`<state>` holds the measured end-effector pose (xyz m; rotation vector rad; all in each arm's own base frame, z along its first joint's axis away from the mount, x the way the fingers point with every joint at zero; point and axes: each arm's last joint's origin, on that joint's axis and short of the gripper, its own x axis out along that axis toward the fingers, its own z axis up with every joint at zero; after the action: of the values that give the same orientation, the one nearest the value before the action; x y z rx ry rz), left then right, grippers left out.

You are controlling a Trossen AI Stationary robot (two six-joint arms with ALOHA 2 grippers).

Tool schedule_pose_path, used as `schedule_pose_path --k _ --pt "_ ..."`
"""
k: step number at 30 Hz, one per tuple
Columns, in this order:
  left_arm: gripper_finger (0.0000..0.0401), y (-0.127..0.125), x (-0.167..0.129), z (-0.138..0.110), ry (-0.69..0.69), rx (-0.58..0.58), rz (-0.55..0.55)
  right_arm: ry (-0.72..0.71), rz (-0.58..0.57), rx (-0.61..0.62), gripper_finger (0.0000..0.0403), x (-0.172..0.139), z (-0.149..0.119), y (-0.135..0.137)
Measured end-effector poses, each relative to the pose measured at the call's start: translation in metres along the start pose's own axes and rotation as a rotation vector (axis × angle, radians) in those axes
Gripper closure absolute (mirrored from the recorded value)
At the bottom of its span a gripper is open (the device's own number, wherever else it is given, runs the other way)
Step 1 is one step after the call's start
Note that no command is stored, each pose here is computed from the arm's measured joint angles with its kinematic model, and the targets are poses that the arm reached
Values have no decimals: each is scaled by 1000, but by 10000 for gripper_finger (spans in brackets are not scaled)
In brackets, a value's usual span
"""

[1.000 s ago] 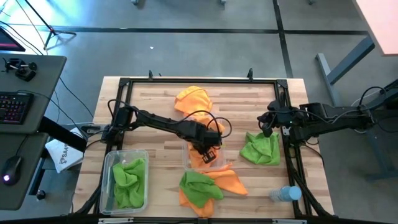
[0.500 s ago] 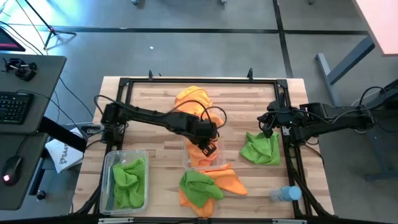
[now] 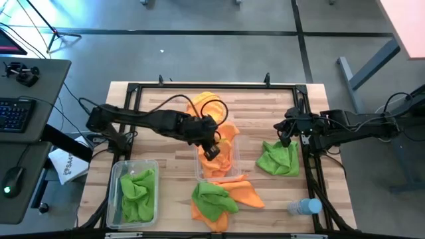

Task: Sort microfiber towel by color & place in baskets
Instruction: Put the right green microfiber cloth into the left transparent bin

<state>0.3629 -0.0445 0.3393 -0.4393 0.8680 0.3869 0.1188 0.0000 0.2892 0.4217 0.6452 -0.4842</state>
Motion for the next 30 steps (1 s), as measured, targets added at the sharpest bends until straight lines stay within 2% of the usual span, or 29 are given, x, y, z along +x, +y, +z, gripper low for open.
schedule_pose_path --k 4,7,13,19,24,30 --pt "322 2 -4 -19 3 114 58 -42 100 17 366 0 6 10" --pt "322 7 -3 -36 1 148 113 -40 131 9 334 6 8 18" --pt "323 21 -10 -60 -37 140 101 128 94 45 279 33 1 33" --pt "323 43 -34 -79 -92 118 61 404 -51 176 255 61 -18 37" --pt "323 60 -52 -95 -129 108 41 620 -259 292 245 75 -36 34" --pt "323 76 -66 -107 -162 127 13 691 -378 330 244 95 -47 41"
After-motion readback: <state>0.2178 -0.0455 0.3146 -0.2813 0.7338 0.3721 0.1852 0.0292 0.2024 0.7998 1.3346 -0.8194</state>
